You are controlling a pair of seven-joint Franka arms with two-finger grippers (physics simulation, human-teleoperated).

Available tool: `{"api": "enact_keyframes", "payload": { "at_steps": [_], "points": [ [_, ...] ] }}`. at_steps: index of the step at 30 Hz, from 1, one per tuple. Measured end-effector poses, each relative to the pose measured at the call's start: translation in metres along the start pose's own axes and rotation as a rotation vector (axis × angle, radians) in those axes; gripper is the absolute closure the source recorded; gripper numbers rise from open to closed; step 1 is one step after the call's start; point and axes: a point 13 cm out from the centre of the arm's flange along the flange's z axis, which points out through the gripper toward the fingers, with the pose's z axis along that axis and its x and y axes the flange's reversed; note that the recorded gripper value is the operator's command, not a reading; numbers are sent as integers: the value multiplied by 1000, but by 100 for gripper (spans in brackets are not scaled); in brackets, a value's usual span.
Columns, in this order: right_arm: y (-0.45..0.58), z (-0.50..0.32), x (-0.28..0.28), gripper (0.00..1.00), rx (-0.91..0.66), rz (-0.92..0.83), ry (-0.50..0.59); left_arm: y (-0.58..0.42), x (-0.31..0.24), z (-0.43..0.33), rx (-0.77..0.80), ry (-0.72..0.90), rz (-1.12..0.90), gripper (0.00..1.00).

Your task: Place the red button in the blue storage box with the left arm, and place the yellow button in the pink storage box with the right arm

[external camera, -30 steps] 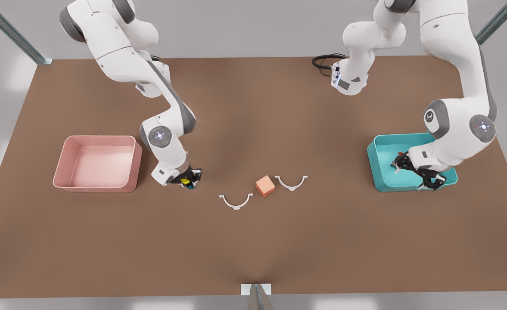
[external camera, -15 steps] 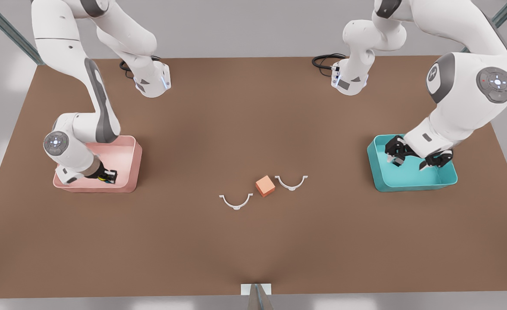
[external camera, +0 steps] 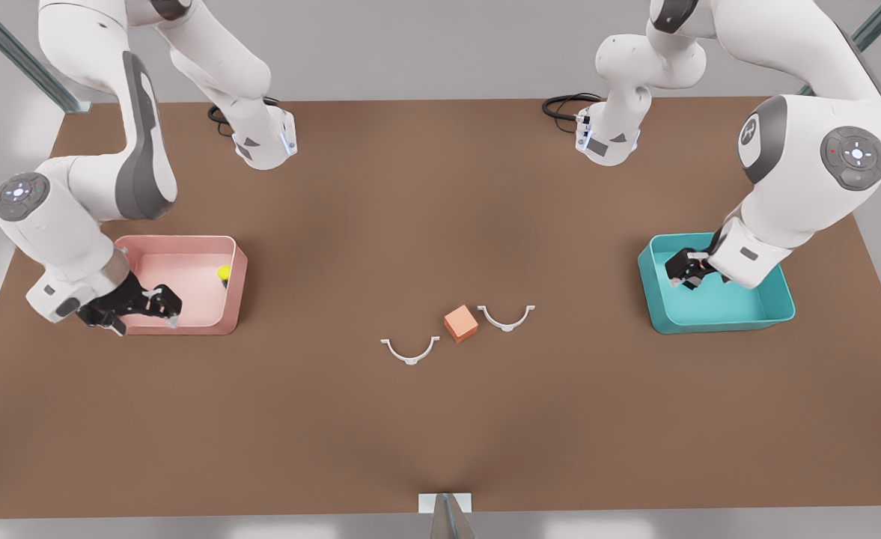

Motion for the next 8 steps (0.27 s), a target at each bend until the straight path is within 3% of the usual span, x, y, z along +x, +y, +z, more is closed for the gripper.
{"api": "enact_keyframes", "payload": {
  "at_steps": [2,8],
  "points": [
    [29,-51,6,0,30,-20,16,0,0,0,0,1,-28,0],
    [24,-53,43,0,30,44,177,0,1,0,0,2,-98,0]
  ]
}}
